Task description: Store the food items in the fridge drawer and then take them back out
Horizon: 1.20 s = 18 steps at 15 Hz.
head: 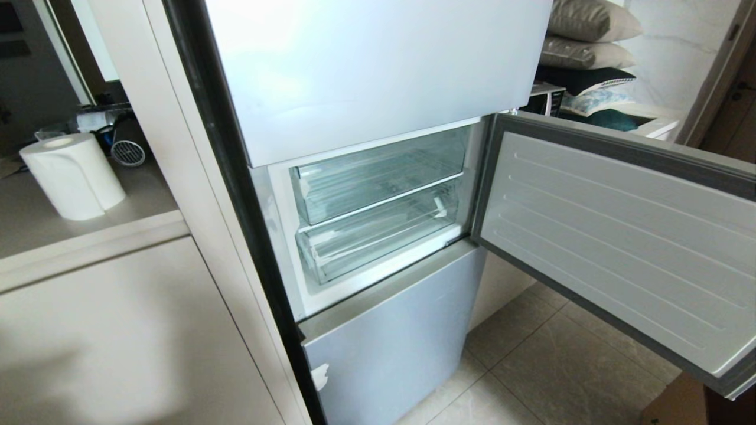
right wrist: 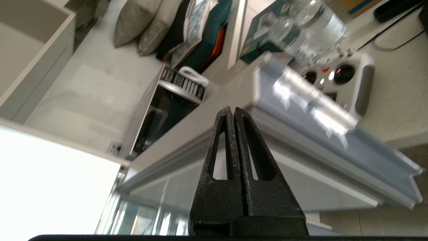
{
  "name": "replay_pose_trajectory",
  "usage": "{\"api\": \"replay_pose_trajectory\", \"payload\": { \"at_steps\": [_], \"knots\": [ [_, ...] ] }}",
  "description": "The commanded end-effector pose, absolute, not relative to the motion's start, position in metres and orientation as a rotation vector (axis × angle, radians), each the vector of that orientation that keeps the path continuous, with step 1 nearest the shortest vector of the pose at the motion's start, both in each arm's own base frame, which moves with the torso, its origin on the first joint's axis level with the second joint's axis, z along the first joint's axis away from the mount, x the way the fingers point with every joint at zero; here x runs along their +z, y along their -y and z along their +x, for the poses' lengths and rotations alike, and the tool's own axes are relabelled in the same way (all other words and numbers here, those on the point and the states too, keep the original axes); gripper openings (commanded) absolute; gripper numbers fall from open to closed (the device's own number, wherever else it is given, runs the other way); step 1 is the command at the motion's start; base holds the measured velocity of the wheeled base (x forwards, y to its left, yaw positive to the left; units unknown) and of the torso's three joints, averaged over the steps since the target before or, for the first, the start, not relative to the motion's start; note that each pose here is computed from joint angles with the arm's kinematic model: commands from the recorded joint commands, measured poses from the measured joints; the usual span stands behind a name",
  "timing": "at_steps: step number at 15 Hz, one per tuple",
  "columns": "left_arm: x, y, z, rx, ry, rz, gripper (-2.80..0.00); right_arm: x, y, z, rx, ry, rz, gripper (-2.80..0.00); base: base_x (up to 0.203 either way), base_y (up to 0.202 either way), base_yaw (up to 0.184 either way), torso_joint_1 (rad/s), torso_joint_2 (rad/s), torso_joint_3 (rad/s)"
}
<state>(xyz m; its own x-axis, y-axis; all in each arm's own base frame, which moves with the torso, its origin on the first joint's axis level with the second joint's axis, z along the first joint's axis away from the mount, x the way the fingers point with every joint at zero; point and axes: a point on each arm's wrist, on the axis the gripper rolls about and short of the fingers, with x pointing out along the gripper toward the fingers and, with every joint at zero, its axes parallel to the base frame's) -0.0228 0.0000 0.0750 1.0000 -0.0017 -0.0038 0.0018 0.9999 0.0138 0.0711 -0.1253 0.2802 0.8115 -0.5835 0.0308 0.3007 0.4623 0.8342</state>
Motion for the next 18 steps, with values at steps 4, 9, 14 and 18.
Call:
{"api": "replay_pose_trajectory", "payload": {
  "at_steps": [4, 9, 14, 18],
  "knots": [
    [0.075, 0.0, -0.023, -0.002, -0.006, 0.014, -2.8, 0.248, 0.198, 0.086, -0.656, 0.316, 1.024, -2.8, 0.0, 0.0, 0.0, 0.0, 0.0, 0.0],
    [0.075, 0.0, -0.023, -0.002, -0.006, 0.014, -2.8, 0.231, 0.232, 0.093, -0.669, 0.294, 1.055, -2.8, 0.0, 0.0, 0.0, 0.0, 0.0, 0.0],
    [0.075, 0.0, -0.023, -0.002, -0.006, 0.014, -2.8, 0.208, 0.263, 0.106, -0.596, 0.198, 1.138, -2.8, 0.0, 0.0, 0.0, 0.0, 0.0, 0.0],
    [0.075, 0.0, -0.023, -0.002, -0.006, 0.014, -2.8, 0.197, 0.284, 0.116, -0.462, 0.116, 1.189, -2.8, 0.0, 0.0, 0.0, 0.0, 0.0, 0.0]
  ]
}}
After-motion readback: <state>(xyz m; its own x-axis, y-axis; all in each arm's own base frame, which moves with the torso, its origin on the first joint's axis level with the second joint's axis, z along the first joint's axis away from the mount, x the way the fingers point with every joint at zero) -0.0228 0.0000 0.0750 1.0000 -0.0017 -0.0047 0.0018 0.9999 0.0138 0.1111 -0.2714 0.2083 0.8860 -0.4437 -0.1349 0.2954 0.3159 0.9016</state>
